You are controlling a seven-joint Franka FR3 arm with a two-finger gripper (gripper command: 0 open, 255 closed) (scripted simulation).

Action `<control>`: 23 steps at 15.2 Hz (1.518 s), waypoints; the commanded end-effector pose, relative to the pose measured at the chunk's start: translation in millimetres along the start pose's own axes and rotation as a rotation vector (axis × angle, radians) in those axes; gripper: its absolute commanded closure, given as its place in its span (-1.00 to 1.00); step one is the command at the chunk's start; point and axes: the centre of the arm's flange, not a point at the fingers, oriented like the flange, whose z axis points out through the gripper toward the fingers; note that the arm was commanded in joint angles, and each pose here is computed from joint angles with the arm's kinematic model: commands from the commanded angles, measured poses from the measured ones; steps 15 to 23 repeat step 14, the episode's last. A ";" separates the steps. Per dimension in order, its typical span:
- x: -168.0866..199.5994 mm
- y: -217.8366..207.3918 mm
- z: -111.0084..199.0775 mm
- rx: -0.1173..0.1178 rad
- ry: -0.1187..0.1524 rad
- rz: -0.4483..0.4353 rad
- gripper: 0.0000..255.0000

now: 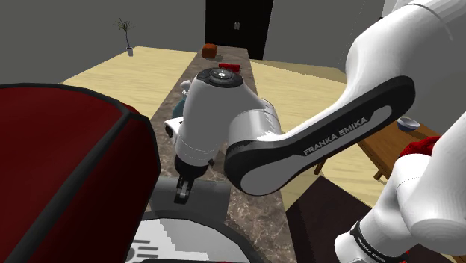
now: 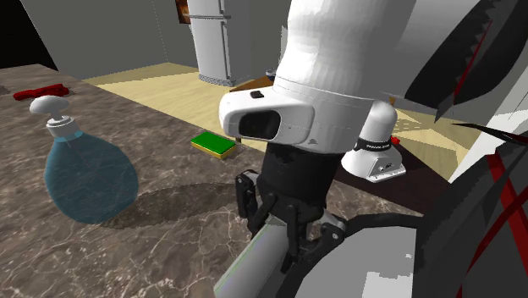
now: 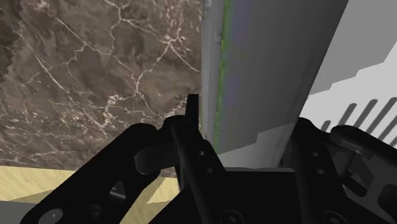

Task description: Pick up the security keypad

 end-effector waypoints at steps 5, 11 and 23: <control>8.5 2.9 -31.3 0.000 0.001 0.000 1.00; 16.3 5.2 -61.9 0.000 0.001 0.000 1.00; 17.8 5.6 -67.8 0.000 0.001 0.000 1.00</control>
